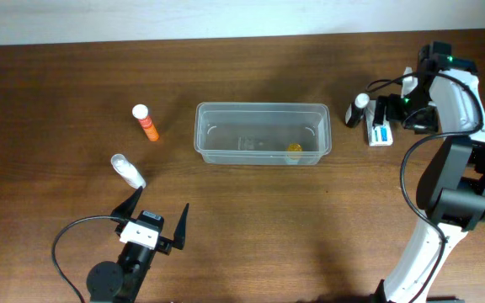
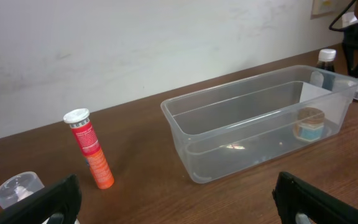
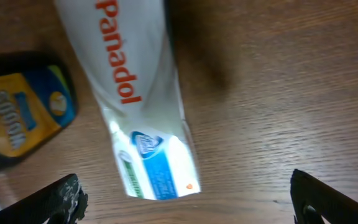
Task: Pack container
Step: 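Move the right gripper back over the dark brown bottle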
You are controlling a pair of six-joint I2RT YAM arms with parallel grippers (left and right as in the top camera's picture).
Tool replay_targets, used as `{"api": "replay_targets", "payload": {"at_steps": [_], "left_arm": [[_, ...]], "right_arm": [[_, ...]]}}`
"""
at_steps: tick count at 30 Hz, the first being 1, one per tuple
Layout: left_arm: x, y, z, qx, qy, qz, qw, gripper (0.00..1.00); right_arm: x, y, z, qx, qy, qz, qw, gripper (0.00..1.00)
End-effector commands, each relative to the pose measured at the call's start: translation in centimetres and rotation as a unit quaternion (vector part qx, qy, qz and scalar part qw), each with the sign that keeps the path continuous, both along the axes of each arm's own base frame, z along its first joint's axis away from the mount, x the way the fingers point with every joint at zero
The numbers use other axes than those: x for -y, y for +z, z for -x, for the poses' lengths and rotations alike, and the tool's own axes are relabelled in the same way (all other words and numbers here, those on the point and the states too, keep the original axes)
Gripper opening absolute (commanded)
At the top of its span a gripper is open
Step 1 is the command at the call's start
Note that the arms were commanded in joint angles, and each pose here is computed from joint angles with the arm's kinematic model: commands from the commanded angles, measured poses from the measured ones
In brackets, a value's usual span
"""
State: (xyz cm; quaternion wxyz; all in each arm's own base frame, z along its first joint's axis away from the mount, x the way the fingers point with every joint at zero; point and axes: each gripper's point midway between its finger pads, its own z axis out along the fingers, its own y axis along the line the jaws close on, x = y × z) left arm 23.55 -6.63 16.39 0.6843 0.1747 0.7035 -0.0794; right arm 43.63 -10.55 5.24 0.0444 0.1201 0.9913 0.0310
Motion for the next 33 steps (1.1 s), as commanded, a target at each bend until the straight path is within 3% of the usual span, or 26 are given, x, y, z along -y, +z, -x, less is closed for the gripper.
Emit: {"api": "replay_targets", "payload": {"at_steps": [1, 14, 21, 33], "left_arm": [[0.0, -0.1, 0.0, 0.002, 0.001, -0.006, 1.000, 0.99], [0.0, -0.1, 0.0, 0.002, 0.001, -0.006, 1.000, 0.99], [0.0, -0.1, 0.0, 0.002, 0.001, -0.006, 1.000, 0.99], [0.0, -0.1, 0.0, 0.002, 0.001, -0.006, 1.000, 0.99]], "right_arm": [[-0.8, 0.9, -0.7, 0.014, -0.013, -0.024, 1.000, 0.97], [-0.4, 14.4, -2.5, 0.095, -0.035, -0.007, 0.995, 0.94], [-4.9, 12.8, -3.1, 0.081, 0.060, 0.004, 0.995, 0.95], [-7.9, 8.6, -3.2, 0.042, 0.105, 0.050, 0.992, 0.96]]}}
